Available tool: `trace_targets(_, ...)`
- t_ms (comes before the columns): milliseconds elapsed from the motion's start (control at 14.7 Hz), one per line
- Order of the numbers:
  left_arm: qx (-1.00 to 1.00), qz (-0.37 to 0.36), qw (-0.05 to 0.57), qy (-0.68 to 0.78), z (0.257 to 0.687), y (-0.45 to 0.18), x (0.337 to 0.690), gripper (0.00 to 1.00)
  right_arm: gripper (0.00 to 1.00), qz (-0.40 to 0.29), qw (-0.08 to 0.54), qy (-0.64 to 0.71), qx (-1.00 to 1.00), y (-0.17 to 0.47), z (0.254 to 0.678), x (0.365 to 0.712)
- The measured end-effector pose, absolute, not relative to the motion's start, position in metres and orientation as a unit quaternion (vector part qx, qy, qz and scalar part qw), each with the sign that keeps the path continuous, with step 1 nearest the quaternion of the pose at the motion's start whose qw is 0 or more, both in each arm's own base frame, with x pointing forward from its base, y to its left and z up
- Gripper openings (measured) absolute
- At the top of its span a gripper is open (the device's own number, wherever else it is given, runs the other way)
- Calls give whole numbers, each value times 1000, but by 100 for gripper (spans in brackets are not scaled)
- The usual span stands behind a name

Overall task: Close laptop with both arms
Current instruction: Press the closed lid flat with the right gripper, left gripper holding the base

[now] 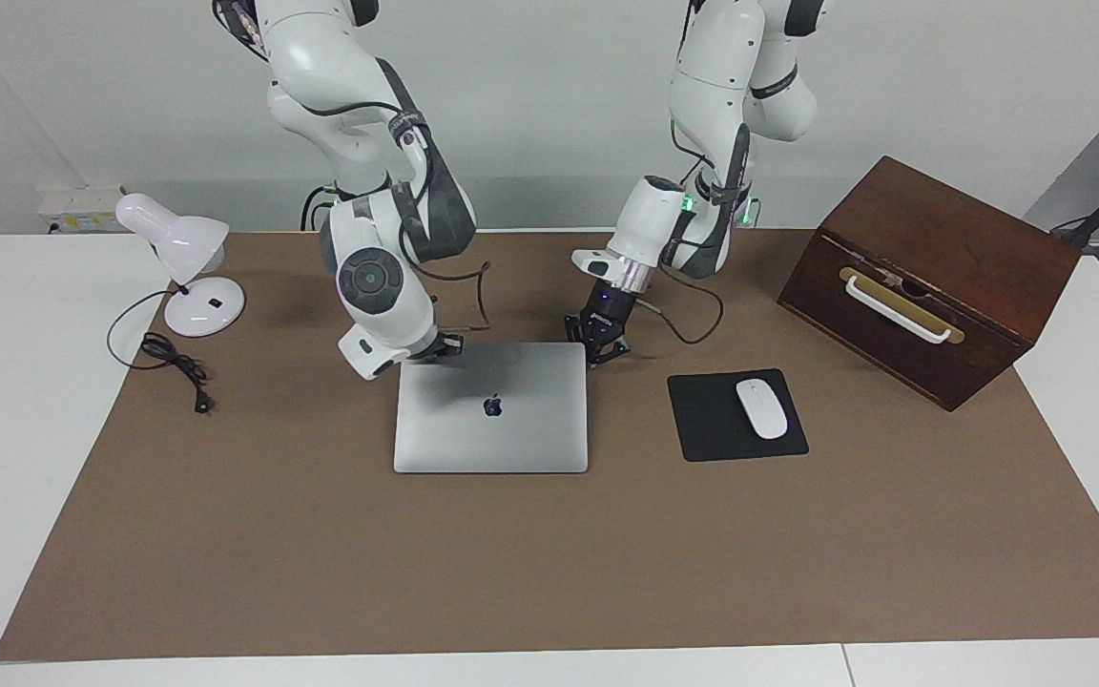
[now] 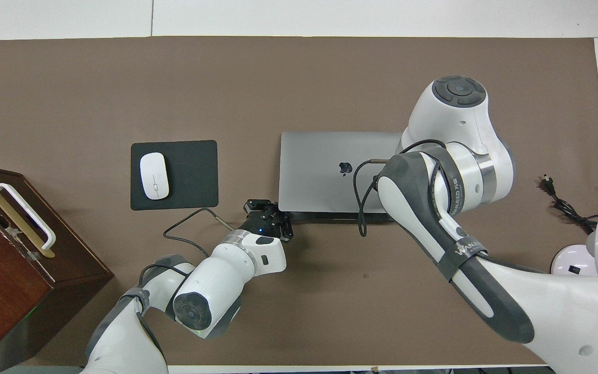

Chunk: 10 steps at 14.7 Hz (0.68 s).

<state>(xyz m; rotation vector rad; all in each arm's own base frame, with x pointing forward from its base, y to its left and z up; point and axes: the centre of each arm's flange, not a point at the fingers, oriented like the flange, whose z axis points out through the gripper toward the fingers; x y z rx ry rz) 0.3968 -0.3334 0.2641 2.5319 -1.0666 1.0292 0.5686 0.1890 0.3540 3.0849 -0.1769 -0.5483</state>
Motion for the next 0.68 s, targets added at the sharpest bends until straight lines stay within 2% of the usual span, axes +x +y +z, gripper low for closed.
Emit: trace_targets(679,857,349,103,-364,264,-333,397,1,1,-184,6,-57,981,187,346,560)
